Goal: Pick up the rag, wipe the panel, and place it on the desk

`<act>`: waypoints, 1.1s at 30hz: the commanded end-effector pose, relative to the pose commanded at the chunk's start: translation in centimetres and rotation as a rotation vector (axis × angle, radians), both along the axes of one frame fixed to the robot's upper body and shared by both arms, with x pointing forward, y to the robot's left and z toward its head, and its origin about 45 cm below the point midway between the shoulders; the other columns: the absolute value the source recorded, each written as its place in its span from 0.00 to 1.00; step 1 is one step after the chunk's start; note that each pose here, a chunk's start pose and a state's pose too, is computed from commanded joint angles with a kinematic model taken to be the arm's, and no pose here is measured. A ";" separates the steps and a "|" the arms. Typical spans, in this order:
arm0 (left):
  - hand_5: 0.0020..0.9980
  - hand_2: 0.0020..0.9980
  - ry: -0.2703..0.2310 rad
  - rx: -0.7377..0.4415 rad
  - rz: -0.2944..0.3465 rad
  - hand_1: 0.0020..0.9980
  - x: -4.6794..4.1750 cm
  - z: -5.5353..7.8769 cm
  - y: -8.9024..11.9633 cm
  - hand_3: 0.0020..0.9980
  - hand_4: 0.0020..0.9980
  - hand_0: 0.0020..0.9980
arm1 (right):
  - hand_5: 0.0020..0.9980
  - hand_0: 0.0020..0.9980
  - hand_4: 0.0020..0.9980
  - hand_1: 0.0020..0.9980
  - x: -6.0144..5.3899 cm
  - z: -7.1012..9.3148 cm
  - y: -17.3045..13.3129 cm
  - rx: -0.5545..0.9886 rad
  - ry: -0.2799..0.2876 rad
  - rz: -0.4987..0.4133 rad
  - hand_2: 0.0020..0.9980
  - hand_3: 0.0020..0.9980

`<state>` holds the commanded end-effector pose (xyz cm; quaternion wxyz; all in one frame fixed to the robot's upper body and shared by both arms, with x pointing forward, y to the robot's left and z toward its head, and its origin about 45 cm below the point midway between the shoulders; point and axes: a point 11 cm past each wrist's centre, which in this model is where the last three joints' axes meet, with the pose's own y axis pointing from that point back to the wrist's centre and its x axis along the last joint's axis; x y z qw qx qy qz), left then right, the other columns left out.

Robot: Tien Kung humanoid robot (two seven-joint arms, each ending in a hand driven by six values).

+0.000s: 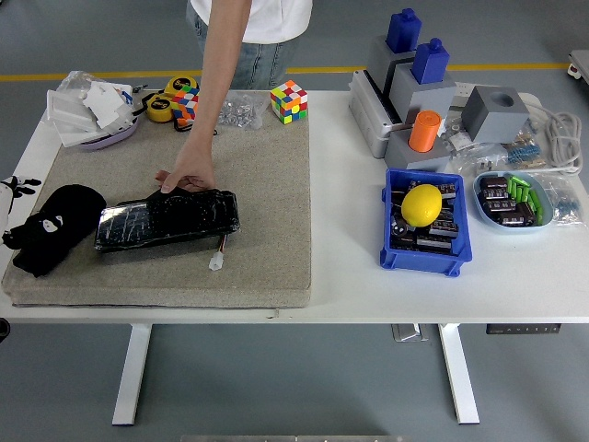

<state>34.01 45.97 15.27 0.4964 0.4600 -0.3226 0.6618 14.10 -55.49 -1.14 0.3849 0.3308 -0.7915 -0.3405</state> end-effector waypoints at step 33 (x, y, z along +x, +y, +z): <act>0.40 0.71 0.043 -0.036 0.016 0.70 -0.08 -2.3 -1.0 0.70 0.88 0.62 | 0.59 0.74 0.98 0.64 -0.5 0.0 -0.3 -0.010 0.001 -0.012 0.69 0.60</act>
